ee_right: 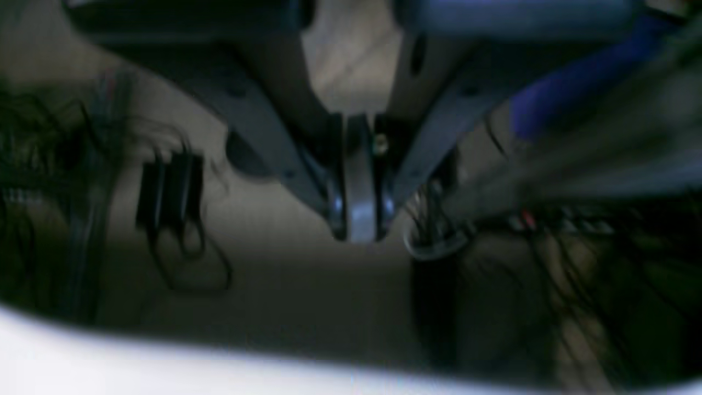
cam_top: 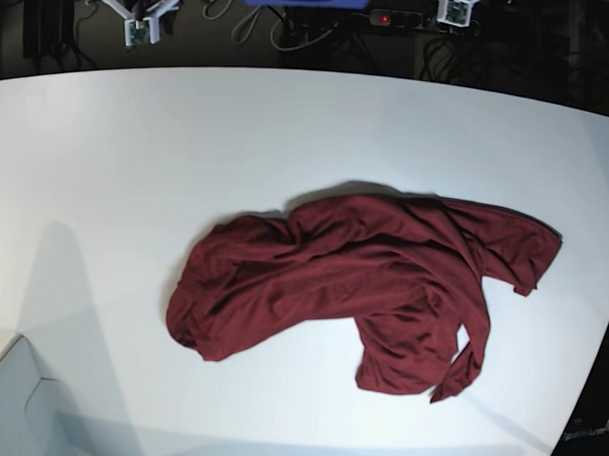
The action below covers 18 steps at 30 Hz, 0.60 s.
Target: Layout the t-shirt on the table in an organized manner, then fold the t-shirt properly
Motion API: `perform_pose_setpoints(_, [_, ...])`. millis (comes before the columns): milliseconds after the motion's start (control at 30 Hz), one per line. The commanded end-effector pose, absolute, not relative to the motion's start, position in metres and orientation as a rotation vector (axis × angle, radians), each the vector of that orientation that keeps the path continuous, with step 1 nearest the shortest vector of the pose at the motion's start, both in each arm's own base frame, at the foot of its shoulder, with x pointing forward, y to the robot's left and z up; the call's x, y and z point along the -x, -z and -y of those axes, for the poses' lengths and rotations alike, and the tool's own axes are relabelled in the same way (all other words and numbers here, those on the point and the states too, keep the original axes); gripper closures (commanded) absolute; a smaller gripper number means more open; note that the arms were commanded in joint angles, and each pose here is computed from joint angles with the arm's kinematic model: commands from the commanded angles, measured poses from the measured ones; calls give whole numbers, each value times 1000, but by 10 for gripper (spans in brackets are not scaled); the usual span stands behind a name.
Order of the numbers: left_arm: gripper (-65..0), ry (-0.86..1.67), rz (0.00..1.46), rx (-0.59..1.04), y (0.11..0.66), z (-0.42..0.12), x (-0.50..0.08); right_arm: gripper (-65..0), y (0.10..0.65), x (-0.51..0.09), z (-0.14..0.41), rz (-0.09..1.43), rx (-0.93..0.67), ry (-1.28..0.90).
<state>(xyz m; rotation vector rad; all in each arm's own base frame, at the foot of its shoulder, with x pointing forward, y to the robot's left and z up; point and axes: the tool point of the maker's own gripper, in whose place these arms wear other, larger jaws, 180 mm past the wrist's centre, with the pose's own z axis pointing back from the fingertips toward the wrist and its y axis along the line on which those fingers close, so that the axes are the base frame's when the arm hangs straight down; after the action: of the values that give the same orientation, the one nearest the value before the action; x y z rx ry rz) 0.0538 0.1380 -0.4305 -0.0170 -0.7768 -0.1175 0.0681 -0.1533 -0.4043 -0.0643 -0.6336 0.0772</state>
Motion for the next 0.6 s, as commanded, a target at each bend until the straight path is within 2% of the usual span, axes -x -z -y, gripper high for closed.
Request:
perform_pose_setpoints(0, [-1,114,853,-12,410,-147,-68,0,394,-70,155,661,68,-90])
perform_pose_setpoints(167, [-4,61,998,-106,364,-172,-103,0,389,-82,154,696,68,-94])
perform_pose_setpoints(400, [-6,-9,1118,-210,338,-202,-136,0,383,-105,154,756,71,-93])
perform_pose_setpoints(500, [-76,-56,1159,-254,330,-214,-147,0,383,-107,153,762,69,-91])
perform_pose_setpoints(567, [-195,-98,1193,-284,324,-222,-156,0,382,-108,154,763,71,-91])
